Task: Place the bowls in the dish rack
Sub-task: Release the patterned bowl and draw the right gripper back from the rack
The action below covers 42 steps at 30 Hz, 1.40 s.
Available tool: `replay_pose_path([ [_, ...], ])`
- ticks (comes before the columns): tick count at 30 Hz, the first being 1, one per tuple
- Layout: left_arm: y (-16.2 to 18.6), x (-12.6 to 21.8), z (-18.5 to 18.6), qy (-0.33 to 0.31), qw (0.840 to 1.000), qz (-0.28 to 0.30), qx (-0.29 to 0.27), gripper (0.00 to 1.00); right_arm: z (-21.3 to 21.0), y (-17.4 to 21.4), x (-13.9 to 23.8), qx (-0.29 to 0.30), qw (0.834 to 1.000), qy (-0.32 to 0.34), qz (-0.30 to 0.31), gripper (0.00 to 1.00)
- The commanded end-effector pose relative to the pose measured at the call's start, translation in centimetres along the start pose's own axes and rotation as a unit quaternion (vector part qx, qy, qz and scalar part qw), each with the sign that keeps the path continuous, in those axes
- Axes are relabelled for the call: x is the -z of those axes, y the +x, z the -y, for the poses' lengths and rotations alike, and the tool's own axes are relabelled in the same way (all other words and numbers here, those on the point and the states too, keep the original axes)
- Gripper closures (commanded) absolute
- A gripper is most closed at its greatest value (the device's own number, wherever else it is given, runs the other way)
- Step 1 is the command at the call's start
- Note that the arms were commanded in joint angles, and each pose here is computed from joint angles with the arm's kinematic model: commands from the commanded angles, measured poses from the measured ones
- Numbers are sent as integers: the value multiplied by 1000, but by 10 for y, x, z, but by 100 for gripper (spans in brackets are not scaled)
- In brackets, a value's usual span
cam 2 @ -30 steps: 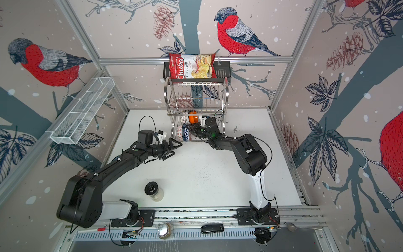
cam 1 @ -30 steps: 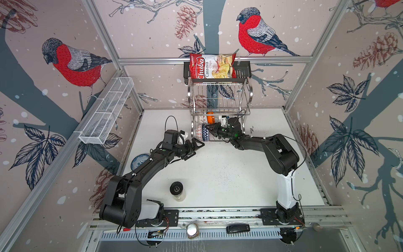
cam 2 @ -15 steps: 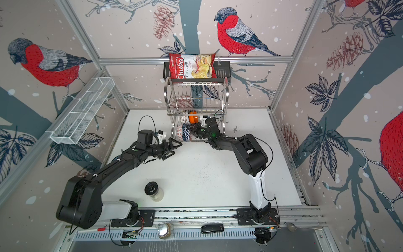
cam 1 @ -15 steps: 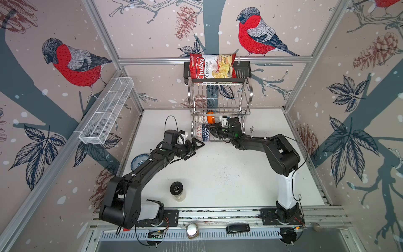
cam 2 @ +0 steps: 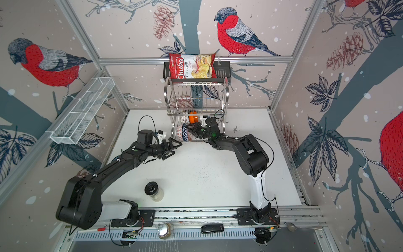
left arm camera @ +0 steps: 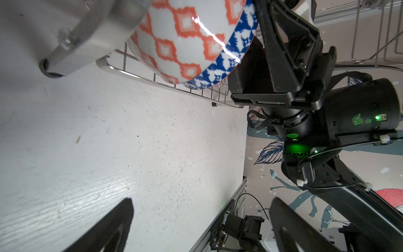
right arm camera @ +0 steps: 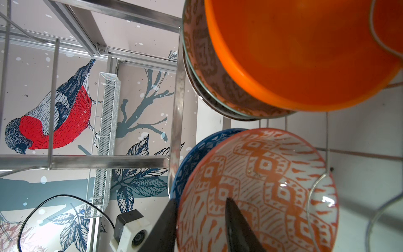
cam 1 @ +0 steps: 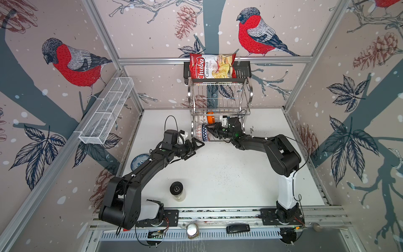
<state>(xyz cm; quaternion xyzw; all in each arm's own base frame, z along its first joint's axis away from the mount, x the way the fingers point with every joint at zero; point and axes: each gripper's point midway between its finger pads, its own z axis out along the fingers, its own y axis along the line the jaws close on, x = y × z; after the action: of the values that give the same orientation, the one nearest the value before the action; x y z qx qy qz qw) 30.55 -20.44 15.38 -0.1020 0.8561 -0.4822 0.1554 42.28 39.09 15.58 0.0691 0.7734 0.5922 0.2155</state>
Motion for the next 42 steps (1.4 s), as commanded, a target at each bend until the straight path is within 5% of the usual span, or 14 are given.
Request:
replay_pose_path([
  [1, -2, 1, 5, 7, 1000, 5, -17, 3, -12, -3, 3, 3, 1000, -13, 5, 61],
  [18, -3, 4, 10, 12, 1000, 9, -19, 2, -28, -6, 12, 0, 1000, -19, 17, 55],
  [42, 12, 13, 2, -7, 1000, 18, -6, 2, -27, 10, 57, -2, 999, 4, 40, 19],
])
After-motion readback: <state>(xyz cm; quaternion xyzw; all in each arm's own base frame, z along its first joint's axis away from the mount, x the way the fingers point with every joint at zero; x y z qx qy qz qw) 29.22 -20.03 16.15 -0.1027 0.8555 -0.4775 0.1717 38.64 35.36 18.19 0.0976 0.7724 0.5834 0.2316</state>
